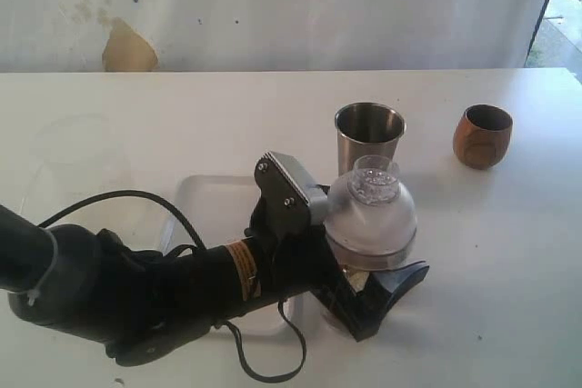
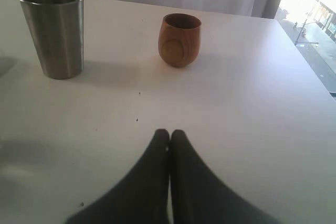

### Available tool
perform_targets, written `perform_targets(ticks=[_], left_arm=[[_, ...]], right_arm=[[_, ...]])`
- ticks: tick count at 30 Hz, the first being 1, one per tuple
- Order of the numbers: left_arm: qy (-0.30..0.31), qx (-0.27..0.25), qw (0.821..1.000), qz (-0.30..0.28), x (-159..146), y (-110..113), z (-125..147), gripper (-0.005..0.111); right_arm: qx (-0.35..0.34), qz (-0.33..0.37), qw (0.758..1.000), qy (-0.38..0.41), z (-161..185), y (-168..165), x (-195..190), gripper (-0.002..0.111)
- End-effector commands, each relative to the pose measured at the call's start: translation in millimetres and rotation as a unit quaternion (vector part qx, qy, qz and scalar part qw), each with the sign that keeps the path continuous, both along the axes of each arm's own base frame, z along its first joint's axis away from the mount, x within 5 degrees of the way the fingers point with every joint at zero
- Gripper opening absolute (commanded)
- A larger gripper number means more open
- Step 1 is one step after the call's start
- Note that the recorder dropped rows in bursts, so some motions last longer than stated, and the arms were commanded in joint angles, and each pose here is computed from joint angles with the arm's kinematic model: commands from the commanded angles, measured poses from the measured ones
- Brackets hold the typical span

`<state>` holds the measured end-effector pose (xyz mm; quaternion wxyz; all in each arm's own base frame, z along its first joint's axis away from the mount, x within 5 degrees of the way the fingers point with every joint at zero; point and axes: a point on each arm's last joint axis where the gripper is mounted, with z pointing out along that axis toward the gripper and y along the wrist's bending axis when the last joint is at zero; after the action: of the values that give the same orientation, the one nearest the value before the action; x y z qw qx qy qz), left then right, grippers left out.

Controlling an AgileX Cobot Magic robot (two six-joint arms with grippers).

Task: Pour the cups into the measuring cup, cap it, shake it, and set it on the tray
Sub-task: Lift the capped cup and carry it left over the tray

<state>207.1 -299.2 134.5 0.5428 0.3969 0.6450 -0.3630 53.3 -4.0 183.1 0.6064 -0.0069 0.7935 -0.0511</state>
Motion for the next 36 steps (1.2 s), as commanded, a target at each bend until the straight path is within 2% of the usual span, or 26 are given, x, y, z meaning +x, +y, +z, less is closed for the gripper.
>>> perform_targets(ticks=[1,4,6,10,14,16,22,26,30,33,34,36], left_arm=[[-0.002,-0.009,1.0,0.002,1,-1,3,0.105],[0.0,0.001,1.0,0.003,1,0,1,0.1],[0.003,0.007,1.0,0.004,1,0,0,0.089],[0.014,0.032,0.999,0.007,1,1,-5,0.056],[0.03,0.068,0.997,0.011,1,3,-12,0.013],[0.032,0.071,0.997,0.01,1,3,-13,0.0],[0.045,0.042,0.998,0.008,0,2,-6,0.0],[-0.002,-0.028,0.999,-0.021,-5,0,31,0.0],[0.0,-0.097,0.994,-0.046,-14,4,75,0.0],[-0.056,-0.063,0.994,-0.071,-25,13,104,0.0],[-0.077,-0.037,0.994,-0.061,-26,17,111,0.0],[-0.092,0.003,0.996,0.005,-15,31,120,0.0]], right_arm=[[-0.002,-0.002,1.0,0.001,-2,0,0,0.0],[-0.002,-0.002,1.0,0.001,-2,0,0,0.0],[-0.002,-0.002,1.0,0.001,-2,0,0,0.0],[-0.002,-0.002,1.0,0.001,-2,0,0,0.0],[-0.002,-0.002,1.0,0.001,-2,0,0,0.0],[-0.002,-0.002,1.0,0.001,-2,0,0,0.0],[-0.002,-0.002,1.0,0.001,-2,0,0,0.0],[-0.002,-0.002,1.0,0.001,-2,0,0,0.0],[-0.002,-0.002,1.0,0.001,-2,0,0,0.0],[-0.002,-0.002,1.0,0.001,-2,0,0,0.0],[-0.002,-0.002,1.0,0.001,-2,0,0,0.0],[-0.002,-0.002,1.0,0.001,-2,0,0,0.0]])
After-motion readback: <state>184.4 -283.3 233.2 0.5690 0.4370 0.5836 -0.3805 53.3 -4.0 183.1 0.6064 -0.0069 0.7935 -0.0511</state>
